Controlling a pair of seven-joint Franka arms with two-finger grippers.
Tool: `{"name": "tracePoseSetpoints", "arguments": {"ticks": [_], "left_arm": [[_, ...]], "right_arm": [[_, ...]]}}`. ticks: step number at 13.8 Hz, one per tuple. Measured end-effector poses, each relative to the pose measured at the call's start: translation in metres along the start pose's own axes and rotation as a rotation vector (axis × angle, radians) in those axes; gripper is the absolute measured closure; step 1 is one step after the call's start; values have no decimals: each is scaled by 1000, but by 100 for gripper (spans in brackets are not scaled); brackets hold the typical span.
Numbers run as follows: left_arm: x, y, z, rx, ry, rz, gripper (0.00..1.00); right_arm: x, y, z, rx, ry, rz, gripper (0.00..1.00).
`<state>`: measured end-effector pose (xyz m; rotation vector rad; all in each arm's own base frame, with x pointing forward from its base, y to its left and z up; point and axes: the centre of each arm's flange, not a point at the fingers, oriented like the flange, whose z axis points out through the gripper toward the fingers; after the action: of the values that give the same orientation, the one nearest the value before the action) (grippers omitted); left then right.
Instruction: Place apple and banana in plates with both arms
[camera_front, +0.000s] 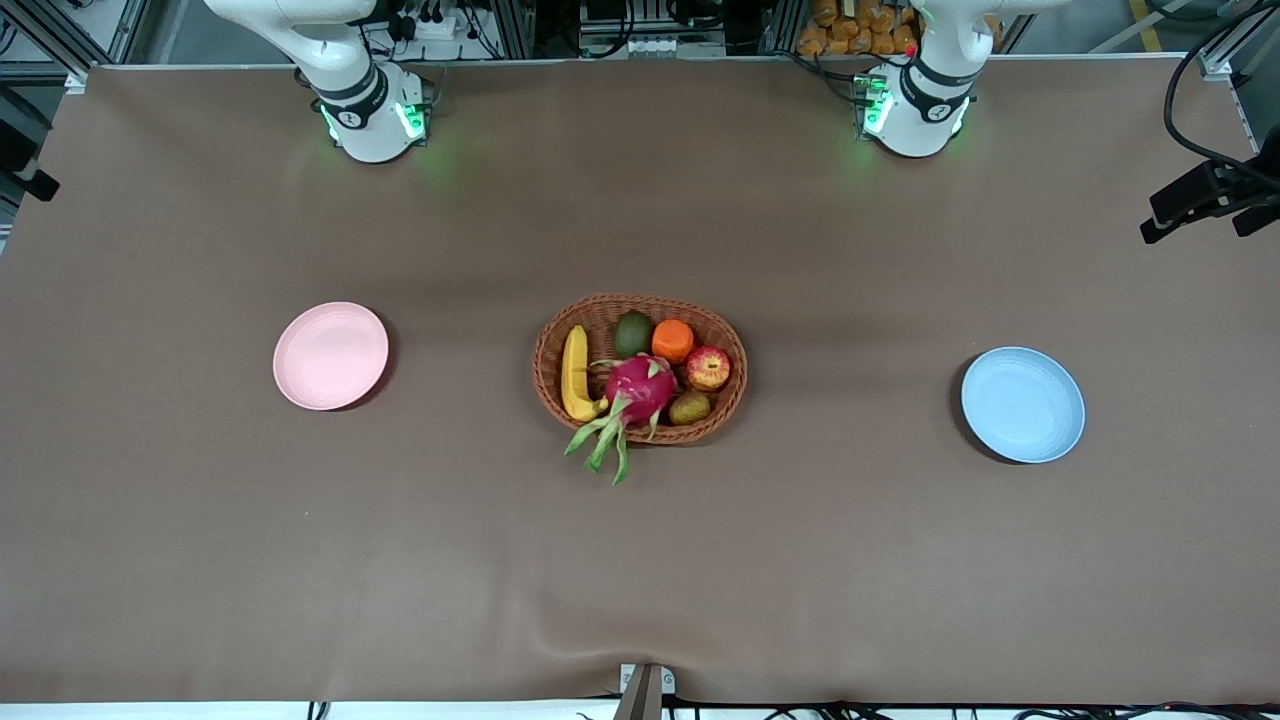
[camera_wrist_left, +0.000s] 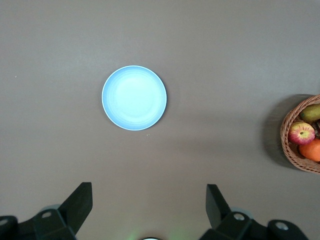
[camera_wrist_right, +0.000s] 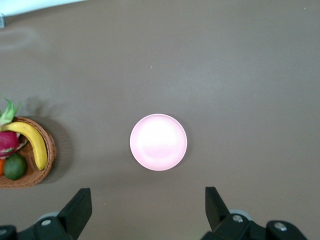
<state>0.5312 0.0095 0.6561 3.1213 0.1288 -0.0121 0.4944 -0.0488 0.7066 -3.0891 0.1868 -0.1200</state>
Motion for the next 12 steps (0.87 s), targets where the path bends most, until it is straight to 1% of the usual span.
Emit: {"name": "tracePoseSetpoints", "arguments": {"ticks": [3, 9, 12], "left_arm": [[0, 1, 0, 0, -1, 1, 0], [1, 1, 2, -1, -5, 2, 0], [7, 9, 17, -3, -38, 15, 0]], "right_arm": [[0, -9, 17, -5, -26, -18, 0], [5, -32, 57, -6, -37, -63, 0], [3, -37, 61, -5, -43, -82, 0]]}}
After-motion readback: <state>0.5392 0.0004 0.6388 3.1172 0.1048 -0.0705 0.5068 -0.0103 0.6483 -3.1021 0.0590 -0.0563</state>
